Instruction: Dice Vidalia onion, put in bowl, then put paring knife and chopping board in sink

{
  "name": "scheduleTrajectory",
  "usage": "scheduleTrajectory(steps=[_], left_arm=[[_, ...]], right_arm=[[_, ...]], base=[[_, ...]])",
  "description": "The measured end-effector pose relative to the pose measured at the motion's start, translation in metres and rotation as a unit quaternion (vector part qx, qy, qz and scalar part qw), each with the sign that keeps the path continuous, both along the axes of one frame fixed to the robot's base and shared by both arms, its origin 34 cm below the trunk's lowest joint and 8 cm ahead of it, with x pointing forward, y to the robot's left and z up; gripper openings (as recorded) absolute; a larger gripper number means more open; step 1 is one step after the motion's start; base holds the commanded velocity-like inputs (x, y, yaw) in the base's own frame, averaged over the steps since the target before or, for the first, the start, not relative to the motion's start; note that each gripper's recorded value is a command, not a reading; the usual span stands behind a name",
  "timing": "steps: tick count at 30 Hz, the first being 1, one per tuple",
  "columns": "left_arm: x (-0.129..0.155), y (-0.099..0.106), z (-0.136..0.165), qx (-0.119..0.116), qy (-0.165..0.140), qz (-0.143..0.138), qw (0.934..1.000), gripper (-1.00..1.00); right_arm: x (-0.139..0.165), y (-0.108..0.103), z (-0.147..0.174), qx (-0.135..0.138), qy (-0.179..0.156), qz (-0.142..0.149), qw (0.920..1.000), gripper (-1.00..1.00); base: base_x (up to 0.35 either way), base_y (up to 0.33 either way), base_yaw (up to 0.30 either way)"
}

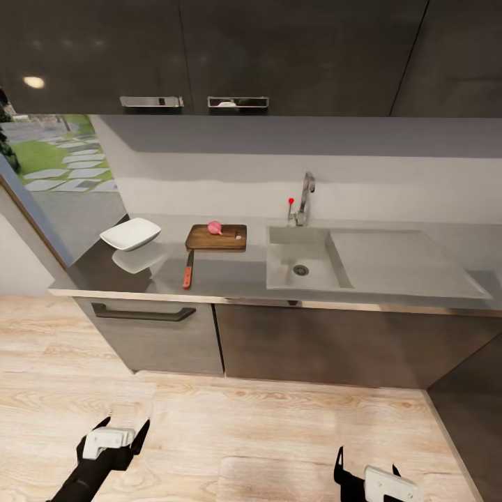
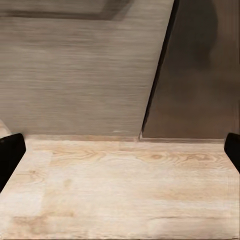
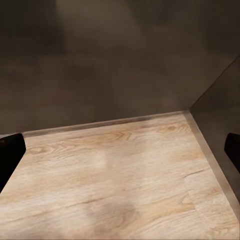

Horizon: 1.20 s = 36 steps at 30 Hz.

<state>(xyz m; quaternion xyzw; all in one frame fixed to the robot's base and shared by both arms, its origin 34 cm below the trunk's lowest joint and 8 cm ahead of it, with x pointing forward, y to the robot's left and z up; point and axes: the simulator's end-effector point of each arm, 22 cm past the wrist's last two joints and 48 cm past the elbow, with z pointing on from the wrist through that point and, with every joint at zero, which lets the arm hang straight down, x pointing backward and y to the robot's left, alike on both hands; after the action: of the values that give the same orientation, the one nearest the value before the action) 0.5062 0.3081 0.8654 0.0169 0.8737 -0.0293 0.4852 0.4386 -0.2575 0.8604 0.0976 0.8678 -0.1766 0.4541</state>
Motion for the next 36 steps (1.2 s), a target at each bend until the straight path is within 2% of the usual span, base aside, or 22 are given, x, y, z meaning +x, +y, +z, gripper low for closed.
scheduleTrajectory(steps=[4, 6, 9, 12, 15, 16, 18, 21, 23, 24, 27, 31, 36], left_arm=[[-0.02, 0.009, -0.017, 0.014, 0.005, 0.018, 0.9997, 1.0], [-0.035, 0.015, -0.031, 0.022, 0.006, 0.021, 0.9995, 1.0], [-0.044, 0.03, -0.049, 0.049, 0.003, 0.019, 0.9986, 1.0], [-0.054, 0.031, -0.064, 0.063, 0.003, 0.008, 0.998, 1.0], [-0.059, 0.029, -0.073, 0.066, 0.006, 0.008, 0.9978, 1.0], [-0.066, 0.036, -0.091, 0.082, 0.021, 0.026, 0.9961, 1.0], [-0.075, 0.04, -0.105, 0.097, 0.037, 0.038, 0.9938, 1.0], [-0.084, 0.048, -0.119, 0.114, 0.056, 0.061, 0.9901, 1.0], [-0.089, 0.055, -0.128, 0.125, 0.069, 0.089, 0.9858, 1.0], [-0.093, 0.06, -0.133, 0.131, 0.078, 0.109, 0.9824, 1.0], [-0.103, 0.068, -0.141, 0.142, 0.095, 0.137, 0.9758, 1.0], [-0.115, 0.073, -0.145, 0.152, 0.11, 0.145, 0.9715, 1.0], [-0.119, 0.059, -0.149, 0.146, 0.117, 0.147, 0.9712, 1.0]], right_arm=[[-0.005, 0.002, -0.007, 0.001, 0.009, 0.002, 1.0, 1.0], [-0.015, 0.005, -0.021, 0.002, 0.027, 0.006, 0.9996, 1.0], [-0.041, 0.012, -0.05, 0.005, 0.058, 0.015, 0.9982, 1.0], [-0.061, 0.019, -0.07, 0.009, 0.07, 0.021, 0.9973, 1.0], [-0.076, 0.023, -0.082, 0.012, 0.078, 0.025, 0.9966, 1.0], [-0.096, 0.026, -0.098, 0.014, 0.098, 0.029, 0.9947, 1.0], [-0.109, 0.028, -0.107, 0.016, 0.113, 0.031, 0.993, 1.0], [-0.117, 0.029, -0.112, 0.019, 0.116, 0.03, 0.9926, 1.0], [-0.123, 0.029, -0.114, 0.023, 0.111, 0.025, 0.9932, 1.0], [-0.128, 0.026, -0.116, 0.025, 0.108, 0.019, 0.9937, 1.0], [-0.141, 0.012, -0.12, 0.024, 0.101, 0.001, 0.9946, 1.0], [-0.154, -0.012, -0.123, 0.014, 0.096, -0.02, 0.9951, 1.0], [-0.163, -0.025, -0.125, 0.011, 0.097, -0.035, 0.9946, 1.0]], base=[[0.0, 0.0, 0.0], [0.0, 0.0, 0.0], [0.0, 0.0, 0.0], [0.0, 0.0, 0.0], [0.0, 0.0, 0.0], [0.0, 0.0, 0.0], [0.0, 0.0, 0.0], [0.0, 0.0, 0.0], [0.0, 0.0, 0.0], [0.0, 0.0, 0.0], [0.0, 0.0, 0.0], [0.0, 0.0, 0.0], [0.0, 0.0, 0.0]])
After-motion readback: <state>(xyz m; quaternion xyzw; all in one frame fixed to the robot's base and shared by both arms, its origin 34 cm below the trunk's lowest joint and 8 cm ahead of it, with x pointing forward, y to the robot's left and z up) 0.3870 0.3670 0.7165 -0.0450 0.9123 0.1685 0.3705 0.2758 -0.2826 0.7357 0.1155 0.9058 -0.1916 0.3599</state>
